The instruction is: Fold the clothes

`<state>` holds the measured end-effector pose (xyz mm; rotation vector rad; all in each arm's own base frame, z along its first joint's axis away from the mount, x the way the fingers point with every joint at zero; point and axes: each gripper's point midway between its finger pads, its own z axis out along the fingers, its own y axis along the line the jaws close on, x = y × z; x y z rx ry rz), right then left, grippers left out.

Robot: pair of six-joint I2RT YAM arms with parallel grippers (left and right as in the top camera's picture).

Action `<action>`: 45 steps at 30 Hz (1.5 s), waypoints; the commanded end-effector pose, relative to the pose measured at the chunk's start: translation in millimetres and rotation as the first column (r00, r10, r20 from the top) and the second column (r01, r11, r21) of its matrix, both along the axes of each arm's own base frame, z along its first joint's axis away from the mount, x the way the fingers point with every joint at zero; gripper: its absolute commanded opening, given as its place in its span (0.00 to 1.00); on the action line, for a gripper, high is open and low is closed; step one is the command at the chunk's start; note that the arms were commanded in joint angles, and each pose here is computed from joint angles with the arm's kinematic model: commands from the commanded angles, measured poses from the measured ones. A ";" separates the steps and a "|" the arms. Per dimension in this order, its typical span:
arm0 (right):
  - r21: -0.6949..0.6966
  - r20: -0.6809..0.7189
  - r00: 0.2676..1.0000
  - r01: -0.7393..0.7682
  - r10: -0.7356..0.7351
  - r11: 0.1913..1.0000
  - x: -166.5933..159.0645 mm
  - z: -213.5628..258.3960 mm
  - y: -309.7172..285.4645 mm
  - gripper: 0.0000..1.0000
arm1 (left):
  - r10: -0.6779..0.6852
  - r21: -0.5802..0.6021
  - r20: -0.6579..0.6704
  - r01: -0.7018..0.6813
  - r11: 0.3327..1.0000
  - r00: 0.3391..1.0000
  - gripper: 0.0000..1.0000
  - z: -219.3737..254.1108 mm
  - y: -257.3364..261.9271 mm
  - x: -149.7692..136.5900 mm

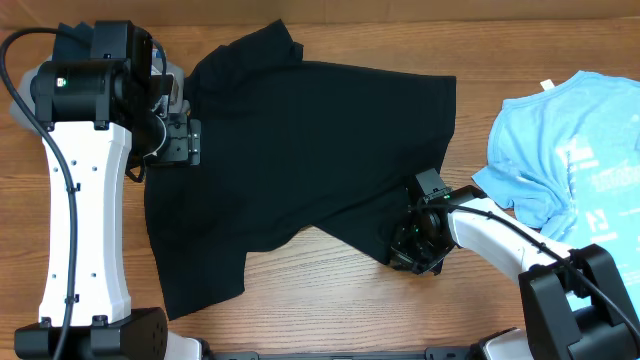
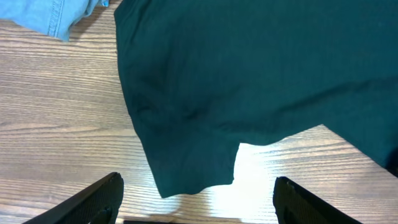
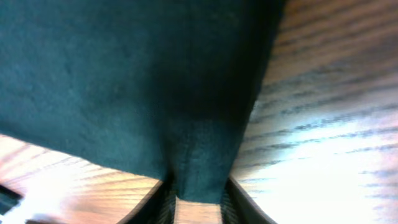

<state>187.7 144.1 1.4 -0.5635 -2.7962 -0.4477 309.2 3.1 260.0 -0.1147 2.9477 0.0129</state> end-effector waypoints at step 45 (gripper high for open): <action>-0.256 0.334 0.912 0.330 -0.237 0.908 21.6 120.4 -117.1 0.04 | 0.254 -0.150 -0.305 -0.310 0.939 0.918 0.65 -134.8 6.4 -102.7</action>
